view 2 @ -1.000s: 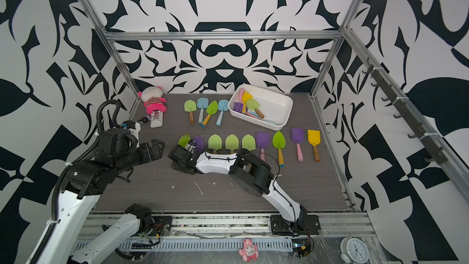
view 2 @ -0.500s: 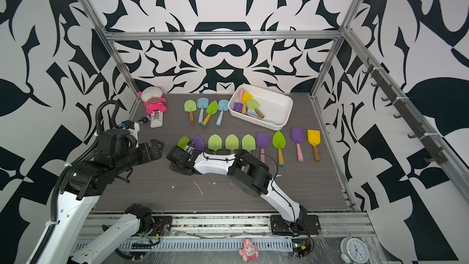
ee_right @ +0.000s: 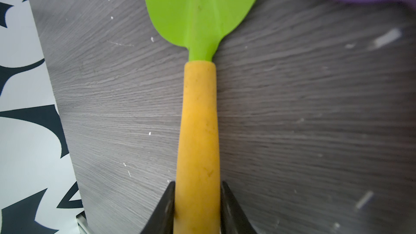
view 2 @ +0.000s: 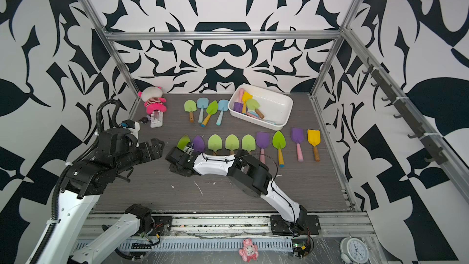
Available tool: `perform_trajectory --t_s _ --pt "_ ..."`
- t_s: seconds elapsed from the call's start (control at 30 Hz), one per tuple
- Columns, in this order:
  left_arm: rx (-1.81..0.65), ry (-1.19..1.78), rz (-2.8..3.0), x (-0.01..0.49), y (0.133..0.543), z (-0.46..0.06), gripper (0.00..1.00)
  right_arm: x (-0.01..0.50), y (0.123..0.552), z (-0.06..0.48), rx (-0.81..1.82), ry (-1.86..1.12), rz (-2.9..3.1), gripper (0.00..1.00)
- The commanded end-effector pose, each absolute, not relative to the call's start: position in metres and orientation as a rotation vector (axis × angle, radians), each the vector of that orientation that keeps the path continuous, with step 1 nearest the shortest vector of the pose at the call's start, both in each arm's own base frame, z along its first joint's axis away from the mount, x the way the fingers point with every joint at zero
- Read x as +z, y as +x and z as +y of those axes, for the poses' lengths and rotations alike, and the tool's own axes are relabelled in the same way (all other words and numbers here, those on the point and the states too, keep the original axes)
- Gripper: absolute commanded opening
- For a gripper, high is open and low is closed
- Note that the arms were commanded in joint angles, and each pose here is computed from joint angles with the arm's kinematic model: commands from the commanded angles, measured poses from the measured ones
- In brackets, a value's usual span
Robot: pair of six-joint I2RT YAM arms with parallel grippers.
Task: Take the shovel out of the storage box
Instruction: Place the shovel at the center of the board.
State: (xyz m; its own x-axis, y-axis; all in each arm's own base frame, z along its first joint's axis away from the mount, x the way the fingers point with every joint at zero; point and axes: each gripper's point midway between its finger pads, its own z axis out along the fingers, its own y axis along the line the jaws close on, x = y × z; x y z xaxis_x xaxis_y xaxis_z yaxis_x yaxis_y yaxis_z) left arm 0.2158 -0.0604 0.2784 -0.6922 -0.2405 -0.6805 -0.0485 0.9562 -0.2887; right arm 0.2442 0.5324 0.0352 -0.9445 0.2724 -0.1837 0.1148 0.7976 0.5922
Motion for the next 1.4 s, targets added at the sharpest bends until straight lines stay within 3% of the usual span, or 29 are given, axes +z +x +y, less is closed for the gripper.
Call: perform_trajectory --t_s 0.0,0.67,0.8,1.37 --pt "-0.314 -0.219 2.329 0.275 0.214 -0.058 0.99 0.065 0.245 0.535 0.911 0.294 2.694 0.34" --pt "-0.319 -0.234 2.311 0.283 0.227 -0.061 1.00 0.095 0.241 0.520 0.857 0.153 2.680 0.48" --pt "-0.327 -0.247 2.305 0.284 0.230 -0.062 1.00 0.110 0.235 0.517 0.880 0.094 2.681 0.54" --pt "-0.295 -0.342 2.208 0.302 0.245 -0.053 0.99 0.194 0.201 0.463 0.876 -0.337 2.589 0.61"
